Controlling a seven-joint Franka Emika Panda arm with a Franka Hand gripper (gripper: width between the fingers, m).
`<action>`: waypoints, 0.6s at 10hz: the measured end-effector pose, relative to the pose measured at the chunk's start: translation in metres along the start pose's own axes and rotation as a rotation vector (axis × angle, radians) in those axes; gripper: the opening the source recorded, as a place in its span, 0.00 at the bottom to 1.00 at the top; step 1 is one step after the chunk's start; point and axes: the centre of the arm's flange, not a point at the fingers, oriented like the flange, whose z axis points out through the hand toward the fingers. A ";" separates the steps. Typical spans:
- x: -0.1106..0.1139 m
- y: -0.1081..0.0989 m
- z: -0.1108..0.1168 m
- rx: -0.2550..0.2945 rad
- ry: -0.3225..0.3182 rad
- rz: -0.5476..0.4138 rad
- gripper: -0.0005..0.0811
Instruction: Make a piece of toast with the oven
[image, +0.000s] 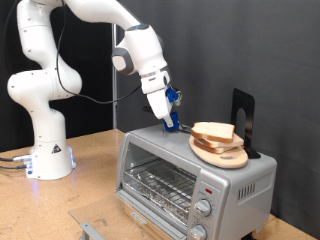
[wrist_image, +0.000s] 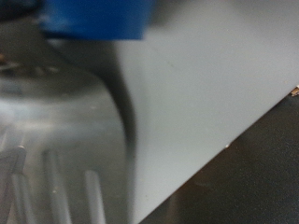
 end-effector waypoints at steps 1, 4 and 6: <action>-0.001 0.000 0.000 -0.001 -0.003 0.001 0.92; -0.001 0.001 0.001 -0.005 -0.008 -0.002 0.99; -0.002 0.001 0.002 -0.008 -0.010 -0.012 0.99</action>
